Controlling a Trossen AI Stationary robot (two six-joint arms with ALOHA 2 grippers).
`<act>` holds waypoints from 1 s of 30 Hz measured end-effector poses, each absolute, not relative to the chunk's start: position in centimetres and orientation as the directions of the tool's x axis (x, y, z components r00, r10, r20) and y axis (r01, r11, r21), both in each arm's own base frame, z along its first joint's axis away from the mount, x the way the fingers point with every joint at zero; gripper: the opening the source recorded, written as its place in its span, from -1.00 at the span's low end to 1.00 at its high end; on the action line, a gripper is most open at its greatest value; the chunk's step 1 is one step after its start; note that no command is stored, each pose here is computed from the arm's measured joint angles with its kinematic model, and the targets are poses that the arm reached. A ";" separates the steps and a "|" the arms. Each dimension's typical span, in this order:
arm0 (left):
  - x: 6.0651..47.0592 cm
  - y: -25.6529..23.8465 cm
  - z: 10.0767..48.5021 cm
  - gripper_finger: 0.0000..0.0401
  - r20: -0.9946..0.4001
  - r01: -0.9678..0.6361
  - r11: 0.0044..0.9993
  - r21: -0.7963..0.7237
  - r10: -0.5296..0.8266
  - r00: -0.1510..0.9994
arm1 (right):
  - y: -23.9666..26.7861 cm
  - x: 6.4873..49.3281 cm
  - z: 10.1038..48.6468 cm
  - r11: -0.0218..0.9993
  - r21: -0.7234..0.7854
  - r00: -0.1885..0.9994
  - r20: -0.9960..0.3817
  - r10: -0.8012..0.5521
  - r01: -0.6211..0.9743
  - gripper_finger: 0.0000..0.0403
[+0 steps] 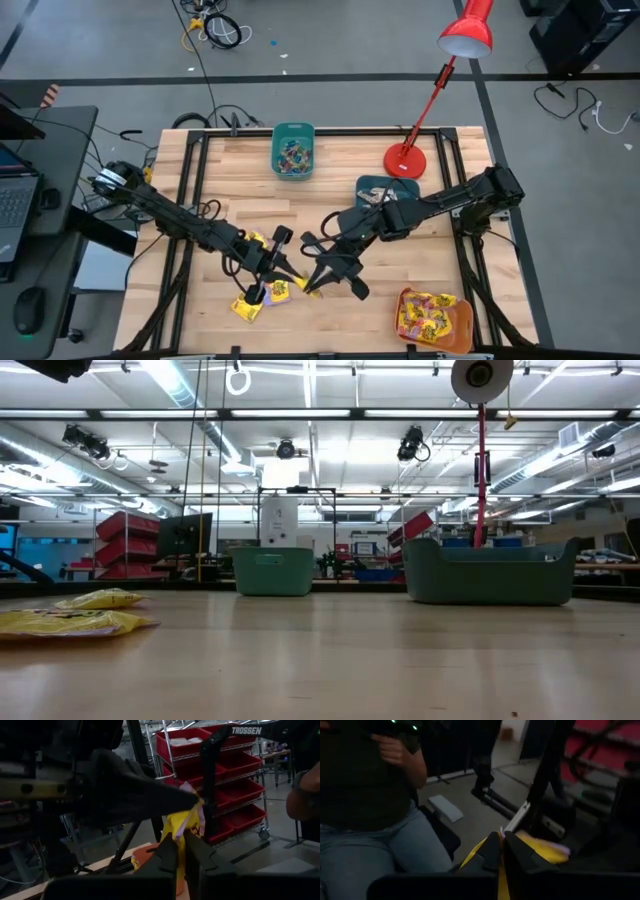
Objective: Sort candy
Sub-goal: Put the yellow candy bag into the orange bin
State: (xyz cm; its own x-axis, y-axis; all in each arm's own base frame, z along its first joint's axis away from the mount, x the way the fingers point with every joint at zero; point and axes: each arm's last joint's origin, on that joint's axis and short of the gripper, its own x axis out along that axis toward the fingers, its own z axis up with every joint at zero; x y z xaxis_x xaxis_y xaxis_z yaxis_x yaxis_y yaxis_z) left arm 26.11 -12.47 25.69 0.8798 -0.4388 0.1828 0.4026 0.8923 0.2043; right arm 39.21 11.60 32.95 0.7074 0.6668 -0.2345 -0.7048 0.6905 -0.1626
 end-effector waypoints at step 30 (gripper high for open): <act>26.3 -10.3 23.9 -0.97 -0.001 -0.340 0.909 0.241 0.351 0.936 | 14.1 30.7 33.7 0.906 -0.398 0.783 -0.515 -0.350 0.143 -0.39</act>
